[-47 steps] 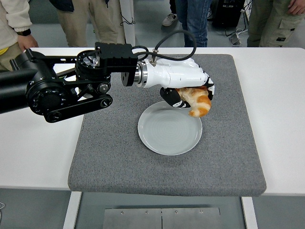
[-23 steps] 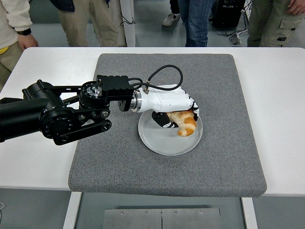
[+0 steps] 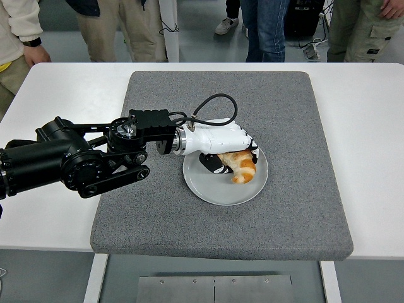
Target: Place the bread on the plate
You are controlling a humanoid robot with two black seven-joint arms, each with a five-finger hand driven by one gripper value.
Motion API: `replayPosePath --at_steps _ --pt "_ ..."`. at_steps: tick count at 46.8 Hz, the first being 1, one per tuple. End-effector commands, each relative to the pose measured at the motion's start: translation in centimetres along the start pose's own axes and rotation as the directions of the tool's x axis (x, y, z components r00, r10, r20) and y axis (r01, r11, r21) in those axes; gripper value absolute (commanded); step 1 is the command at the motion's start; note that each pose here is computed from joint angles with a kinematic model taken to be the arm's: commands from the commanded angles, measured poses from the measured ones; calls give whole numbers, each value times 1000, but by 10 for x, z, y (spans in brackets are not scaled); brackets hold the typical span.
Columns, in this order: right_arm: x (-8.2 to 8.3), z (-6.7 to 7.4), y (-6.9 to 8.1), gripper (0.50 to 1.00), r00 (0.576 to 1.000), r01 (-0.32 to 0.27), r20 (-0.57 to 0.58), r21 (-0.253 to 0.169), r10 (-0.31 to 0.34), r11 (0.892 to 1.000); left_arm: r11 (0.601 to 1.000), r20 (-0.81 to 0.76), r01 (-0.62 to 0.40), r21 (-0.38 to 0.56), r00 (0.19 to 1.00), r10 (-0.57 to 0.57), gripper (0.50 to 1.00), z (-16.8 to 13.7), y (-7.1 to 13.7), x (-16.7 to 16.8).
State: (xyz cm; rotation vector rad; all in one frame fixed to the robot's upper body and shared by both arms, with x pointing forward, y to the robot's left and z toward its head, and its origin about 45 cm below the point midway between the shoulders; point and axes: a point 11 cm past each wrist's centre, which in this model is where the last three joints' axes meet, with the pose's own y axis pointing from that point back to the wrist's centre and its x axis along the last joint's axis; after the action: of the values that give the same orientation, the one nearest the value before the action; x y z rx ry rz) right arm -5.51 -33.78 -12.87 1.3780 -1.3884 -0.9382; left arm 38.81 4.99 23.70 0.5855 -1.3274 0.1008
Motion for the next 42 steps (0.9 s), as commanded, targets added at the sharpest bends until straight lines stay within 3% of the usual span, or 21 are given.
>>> replayPosePath --at_steps 1,42 --pt "0 0 0 1000 1000 0 0 0 0 1000 1000 -4 6 2 1000 -6 500 -1 0 -4" --pt "0 0 0 1000 1000 0 0 0 0 1000 1000 -15 23 18 1000 -23 500 -4 0 -21"
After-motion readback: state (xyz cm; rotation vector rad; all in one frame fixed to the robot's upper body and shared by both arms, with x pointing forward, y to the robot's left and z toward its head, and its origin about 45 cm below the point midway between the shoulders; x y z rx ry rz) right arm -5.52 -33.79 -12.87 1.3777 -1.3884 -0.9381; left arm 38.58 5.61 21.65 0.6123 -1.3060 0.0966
